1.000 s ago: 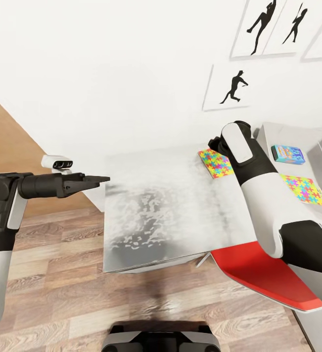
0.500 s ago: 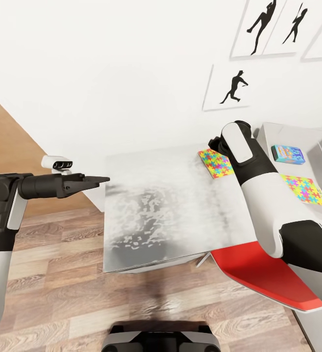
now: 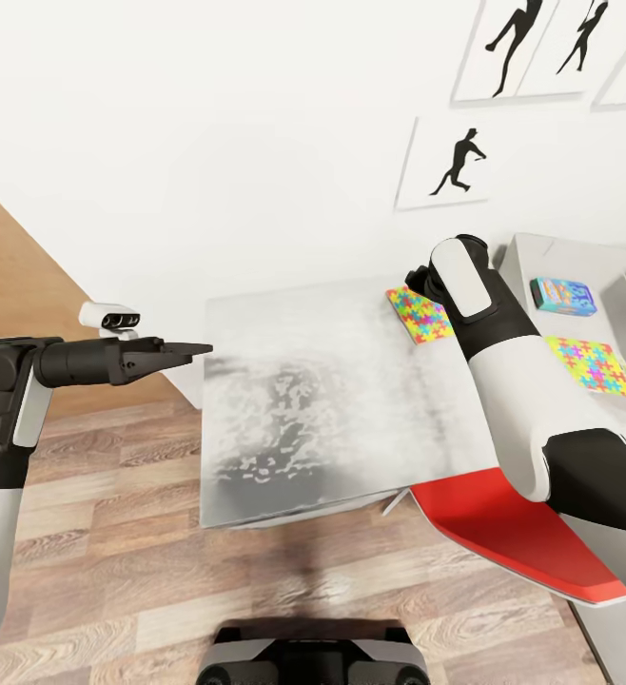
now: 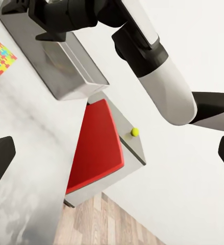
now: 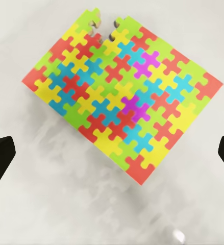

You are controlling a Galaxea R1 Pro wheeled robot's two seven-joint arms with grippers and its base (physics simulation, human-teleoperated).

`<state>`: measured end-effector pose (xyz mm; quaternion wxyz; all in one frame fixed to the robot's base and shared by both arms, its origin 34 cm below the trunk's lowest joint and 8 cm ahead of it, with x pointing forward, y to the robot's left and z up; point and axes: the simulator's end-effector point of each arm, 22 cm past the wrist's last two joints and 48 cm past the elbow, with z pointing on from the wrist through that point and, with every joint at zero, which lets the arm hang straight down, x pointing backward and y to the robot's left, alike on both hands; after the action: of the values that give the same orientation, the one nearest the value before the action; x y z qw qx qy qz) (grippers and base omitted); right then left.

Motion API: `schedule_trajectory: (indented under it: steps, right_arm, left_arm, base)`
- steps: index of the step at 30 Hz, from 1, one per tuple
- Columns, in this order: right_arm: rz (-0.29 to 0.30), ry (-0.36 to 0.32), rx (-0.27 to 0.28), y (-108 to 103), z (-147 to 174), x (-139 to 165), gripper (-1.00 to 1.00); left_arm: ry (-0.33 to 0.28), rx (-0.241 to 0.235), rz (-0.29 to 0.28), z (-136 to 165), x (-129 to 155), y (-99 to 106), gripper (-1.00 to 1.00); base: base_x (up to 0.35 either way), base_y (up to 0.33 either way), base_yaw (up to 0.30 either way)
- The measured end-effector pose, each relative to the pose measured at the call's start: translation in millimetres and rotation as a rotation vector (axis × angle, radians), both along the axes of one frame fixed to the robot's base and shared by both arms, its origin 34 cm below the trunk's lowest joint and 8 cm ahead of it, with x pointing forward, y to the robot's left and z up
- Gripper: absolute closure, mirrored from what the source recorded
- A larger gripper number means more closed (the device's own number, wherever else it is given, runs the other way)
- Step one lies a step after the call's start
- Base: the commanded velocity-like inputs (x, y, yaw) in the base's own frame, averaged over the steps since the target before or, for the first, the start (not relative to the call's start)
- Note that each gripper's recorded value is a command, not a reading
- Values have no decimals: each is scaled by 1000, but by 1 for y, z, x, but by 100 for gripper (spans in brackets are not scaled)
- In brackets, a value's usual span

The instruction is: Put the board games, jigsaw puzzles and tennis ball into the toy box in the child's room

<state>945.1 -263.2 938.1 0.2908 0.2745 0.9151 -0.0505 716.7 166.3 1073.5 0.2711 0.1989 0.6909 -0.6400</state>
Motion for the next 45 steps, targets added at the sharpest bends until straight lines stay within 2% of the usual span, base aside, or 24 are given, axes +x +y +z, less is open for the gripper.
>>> schedule_trajectory:
  steps: [14, 25, 31, 38, 40, 45]
  right_arm:
    - [-1, 15, -3, -2, -14, 1, -100]
    - [0, -53, -5, -2, 23, 33, -100]
    - [10, -77, -9, -2, 42, 47, -100]
    - [19, -67, -11, -1, 39, 50, -100]
    - [19, -64, -12, -1, 36, 50, -100]
    - [20, -55, -13, -2, 29, 50, -100]
  left_arm:
    - [22, 2, 2, -14, 2, 1, -100]
    - [38, -1, 6, -23, 3, 4, -100]
    - [32, -17, 46, -21, 11, 16, -100]
    - [34, -25, 66, -24, 15, 22, -100]
    - [35, -33, 66, -24, 15, 23, -100]
    - [33, -95, 61, -14, 14, 24, -100]
  base:
    - [0, 0, 0]
    - [0, 0, 0]
    - [0, 0, 0]
    - [0, 0, 0]
    - [0, 0, 0]
    - [0, 0, 0]
